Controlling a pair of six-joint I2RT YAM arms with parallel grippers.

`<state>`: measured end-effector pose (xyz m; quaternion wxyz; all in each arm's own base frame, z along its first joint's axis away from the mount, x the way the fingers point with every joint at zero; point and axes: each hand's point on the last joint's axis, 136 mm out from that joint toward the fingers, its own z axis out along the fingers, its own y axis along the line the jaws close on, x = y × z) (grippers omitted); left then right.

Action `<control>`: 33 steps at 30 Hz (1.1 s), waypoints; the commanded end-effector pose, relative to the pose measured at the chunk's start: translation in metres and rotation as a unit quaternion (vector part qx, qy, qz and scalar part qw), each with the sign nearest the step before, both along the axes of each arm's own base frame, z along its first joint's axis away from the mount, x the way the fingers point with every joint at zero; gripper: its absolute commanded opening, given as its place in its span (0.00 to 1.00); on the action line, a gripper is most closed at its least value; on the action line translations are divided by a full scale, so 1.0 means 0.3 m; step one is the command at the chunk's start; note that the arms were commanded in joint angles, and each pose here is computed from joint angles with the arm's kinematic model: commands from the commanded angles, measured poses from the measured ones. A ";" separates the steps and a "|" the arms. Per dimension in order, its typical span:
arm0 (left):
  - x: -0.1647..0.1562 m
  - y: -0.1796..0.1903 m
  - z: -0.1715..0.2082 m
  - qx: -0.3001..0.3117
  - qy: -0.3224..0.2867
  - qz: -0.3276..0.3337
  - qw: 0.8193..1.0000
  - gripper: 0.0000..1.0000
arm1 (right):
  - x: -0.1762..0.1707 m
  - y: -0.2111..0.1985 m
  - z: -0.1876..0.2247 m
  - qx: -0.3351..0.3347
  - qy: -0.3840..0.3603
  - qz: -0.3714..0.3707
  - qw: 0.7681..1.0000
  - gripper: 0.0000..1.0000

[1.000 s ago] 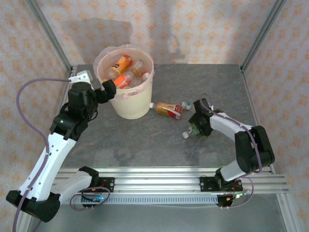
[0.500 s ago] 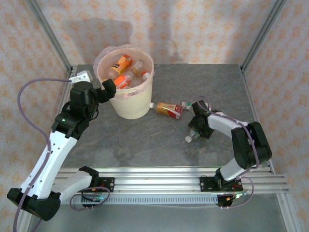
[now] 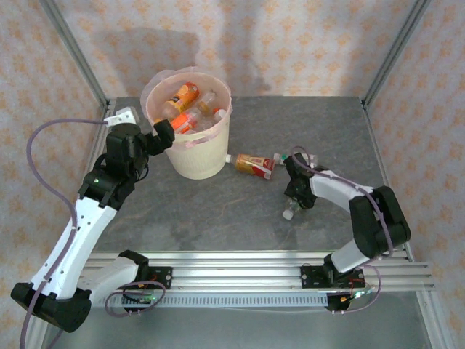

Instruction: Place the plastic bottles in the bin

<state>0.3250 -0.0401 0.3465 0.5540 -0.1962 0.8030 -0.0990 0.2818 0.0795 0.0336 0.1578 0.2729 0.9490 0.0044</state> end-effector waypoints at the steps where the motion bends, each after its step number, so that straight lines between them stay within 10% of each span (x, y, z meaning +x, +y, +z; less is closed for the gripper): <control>1: -0.002 -0.006 0.032 -0.015 -0.022 -0.002 1.000 1.00 | -0.009 -0.016 0.082 -0.006 -0.034 0.011 0.999 0.40; 19: -0.004 -0.173 0.097 -0.078 -0.047 -0.133 0.987 1.00 | 0.009 0.180 0.647 0.195 -0.325 0.144 0.914 0.38; 33: -0.072 -0.521 0.094 -0.070 -0.045 -0.348 0.934 1.00 | 0.013 0.333 0.908 0.293 -0.427 0.230 0.824 0.38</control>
